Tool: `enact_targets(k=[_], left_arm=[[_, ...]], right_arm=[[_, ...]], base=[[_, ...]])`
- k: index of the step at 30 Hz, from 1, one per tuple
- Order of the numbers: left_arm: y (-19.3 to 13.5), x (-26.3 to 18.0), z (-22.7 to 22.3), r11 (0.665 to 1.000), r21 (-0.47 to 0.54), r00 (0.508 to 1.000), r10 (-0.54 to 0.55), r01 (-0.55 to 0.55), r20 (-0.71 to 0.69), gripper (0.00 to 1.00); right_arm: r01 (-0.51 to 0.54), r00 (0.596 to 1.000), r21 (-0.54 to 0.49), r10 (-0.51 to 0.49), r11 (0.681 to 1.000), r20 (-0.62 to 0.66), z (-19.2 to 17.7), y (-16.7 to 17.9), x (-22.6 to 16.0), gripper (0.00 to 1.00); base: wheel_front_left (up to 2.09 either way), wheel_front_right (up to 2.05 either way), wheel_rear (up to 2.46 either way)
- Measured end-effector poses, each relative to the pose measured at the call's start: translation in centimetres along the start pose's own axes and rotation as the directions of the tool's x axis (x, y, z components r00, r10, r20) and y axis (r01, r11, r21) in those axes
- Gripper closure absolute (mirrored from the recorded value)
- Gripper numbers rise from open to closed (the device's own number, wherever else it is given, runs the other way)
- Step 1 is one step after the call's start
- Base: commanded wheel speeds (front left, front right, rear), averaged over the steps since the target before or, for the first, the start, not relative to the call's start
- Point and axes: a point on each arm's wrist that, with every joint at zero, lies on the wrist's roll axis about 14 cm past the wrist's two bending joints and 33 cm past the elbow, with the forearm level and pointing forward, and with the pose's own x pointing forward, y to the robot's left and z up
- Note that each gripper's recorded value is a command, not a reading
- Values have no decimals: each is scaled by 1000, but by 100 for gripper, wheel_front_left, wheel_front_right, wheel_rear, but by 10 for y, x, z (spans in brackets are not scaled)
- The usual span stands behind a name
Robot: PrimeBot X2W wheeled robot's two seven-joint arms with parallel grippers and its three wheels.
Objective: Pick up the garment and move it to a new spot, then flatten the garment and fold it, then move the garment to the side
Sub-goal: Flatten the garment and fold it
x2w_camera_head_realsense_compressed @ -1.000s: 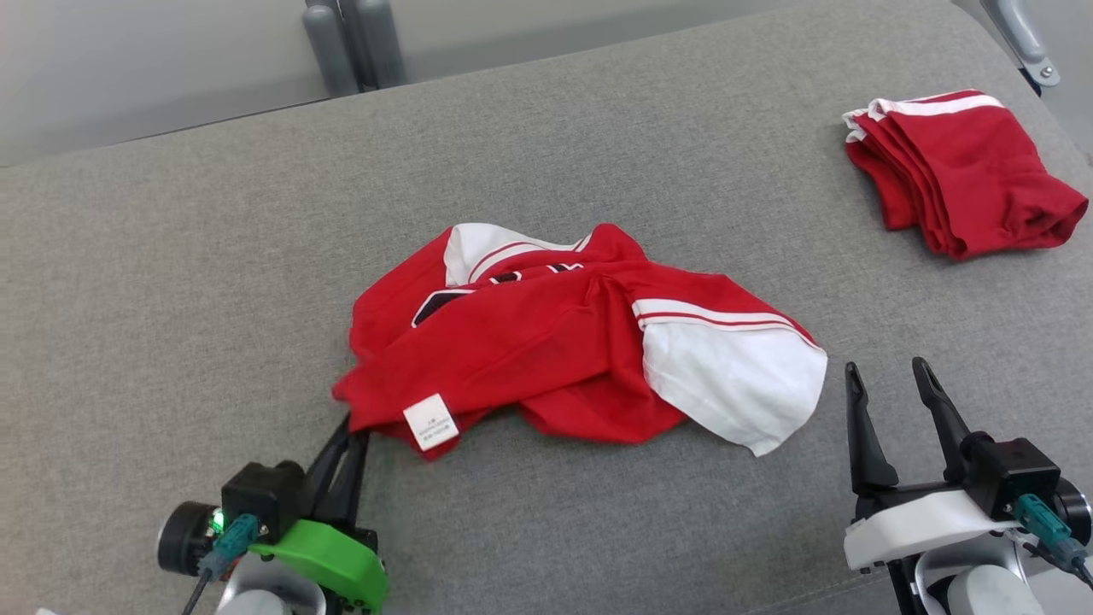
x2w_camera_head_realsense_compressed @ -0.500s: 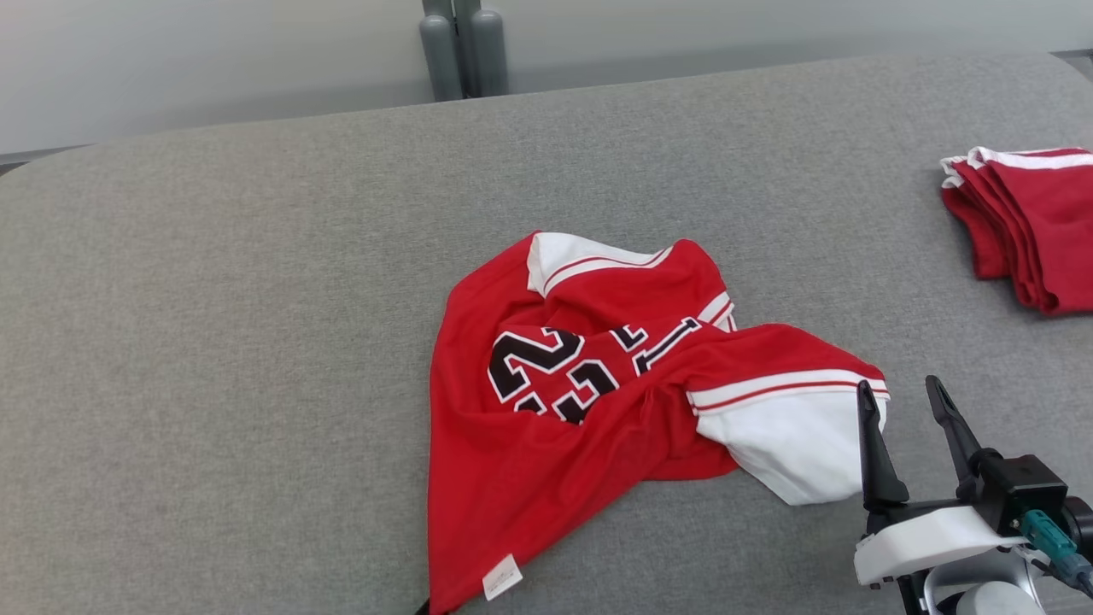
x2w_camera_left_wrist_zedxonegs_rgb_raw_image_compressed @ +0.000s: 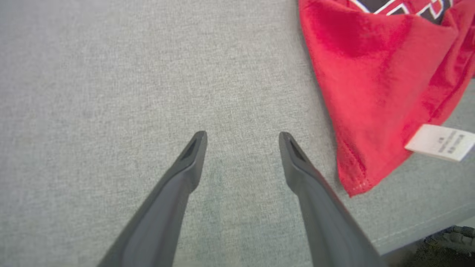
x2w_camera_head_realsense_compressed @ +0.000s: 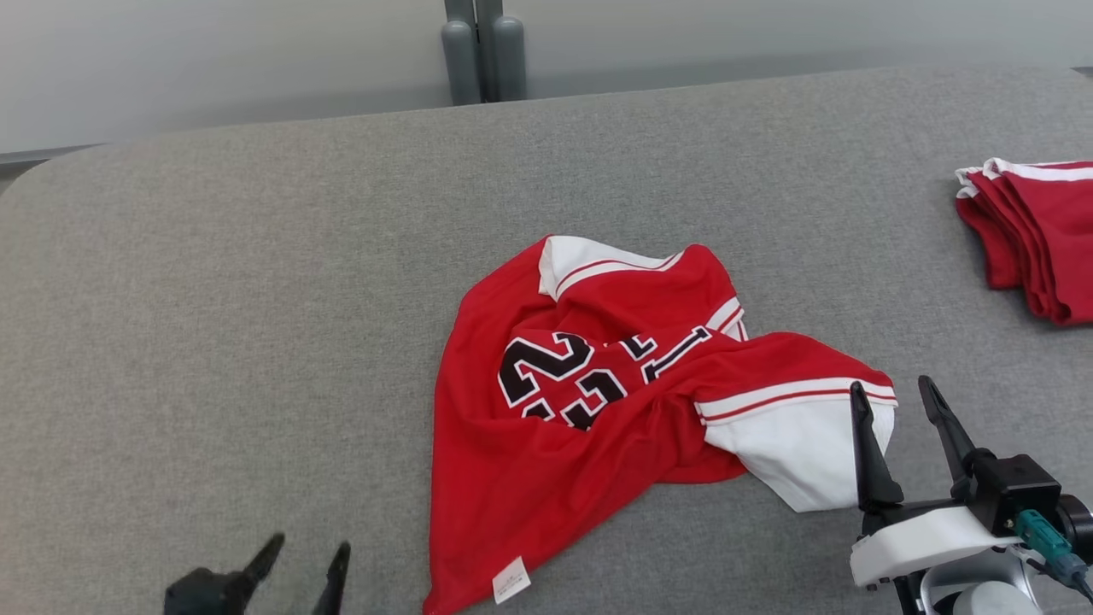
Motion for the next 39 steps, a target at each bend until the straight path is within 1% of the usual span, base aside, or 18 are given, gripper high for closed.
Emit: enact_targets(k=[3, 5, 7, 11, 12, 17, 20, 22, 23, 24, 26, 27, 28, 29, 32, 35, 37, 39], left_arm=[[-3, 7, 55, 1000, 8, 982, -7, 6, 190, 0], [-18, 14, 81, 997, 67, 960, -67, 50, 272, 0], [-40, 23, 88, 990, 68, 949, -136, 121, 285, 0], [-87, 51, 106, 958, 111, 916, -286, 265, 282, 0], [-97, 61, 108, 946, 131, 910, -322, 297, 262, 0], [-132, 109, 124, 909, 189, 894, -405, 372, 189, 0], [-156, 134, 126, 893, 180, 891, -437, 413, 124, 0], [-172, 148, 116, 874, 179, 885, -464, 451, 38, 0], [-176, 153, 112, 871, 167, 883, -470, 462, 9, 0], [-178, 160, 106, 874, 152, 886, -463, 462, -29, 0], [-175, 173, 85, 878, 164, 892, -430, 449, -137, 0], [-173, 177, 73, 881, 160, 890, -414, 444, -193, 0], [-171, 178, 54, 877, 164, 875, -398, 451, -275, 0], [-173, 179, 44, 871, 157, 859, -401, 465, -318, 100], [-181, 185, 42, 855, 172, 843, -414, 489, -343, 100], [-175, 197, 53, 885, 183, 892, -379, 427, -248, 100], [-170, 205, 71, 911, 174, 925, -351, 373, -146, 100], [-155, 213, 97, 930, 203, 951, -308, 307, -28, 100]], right_arm=[[22, 1000, -2, -22, 1000, 4, 2, -7, -3, 0], [34, 999, -3, -34, 999, 6, 3, -11, -6, 0], [52, 999, -3, -52, 999, 9, 4, -16, -9, 0], [78, 997, -4, -78, 997, 21, 9, -24, -12, 0], [82, 996, -1, -82, 997, 21, 9, -25, -13, 0], [117, 993, 23, -117, 993, 17, 8, -34, -19, 0], [150, 989, 31, -150, 988, -3, 3, -42, -27, 0], [177, 984, 32, -176, 984, -14, 0, -49, -34, 0], [187, 982, 35, -187, 982, -17, 0, -52, -37, 0], [201, 979, 34, -201, 979, -20, -1, -55, -40, 0], [230, 973, 31, -229, 973, -24, -1, -63, -47, 0], [241, 970, 30, -240, 970, -24, 0, -66, -49, 0], [252, 967, 28, -252, 967, -25, 0, -69, -52, 0], [266, 964, 26, -265, 964, -26, 0, -73, -56, 0], [307, 951, 16, -307, 951, -25, 2, -85, -65, 0], [326, 945, 10, -326, 945, -36, -1, -90, -69, 0], [319, 947, 9, -318, 948, -40, -3, -88, -66, 0], [304, 952, 8, -304, 953, -43, -4, -84, -62, 0]], base=[[0, 0, 0], [0, 0, 0], [0, 0, 0], [0, 0, 0], [0, 0, 0], [0, 0, 0], [0, 0, 0], [0, 0, 0], [0, 0, 0], [0, 0, 0], [0, 0, 0], [0, 0, 0], [0, 0, 0], [0, 0, 0], [0, 0, 0], [0, 0, 0], [0, 0, 0], [0, 0, 0]])
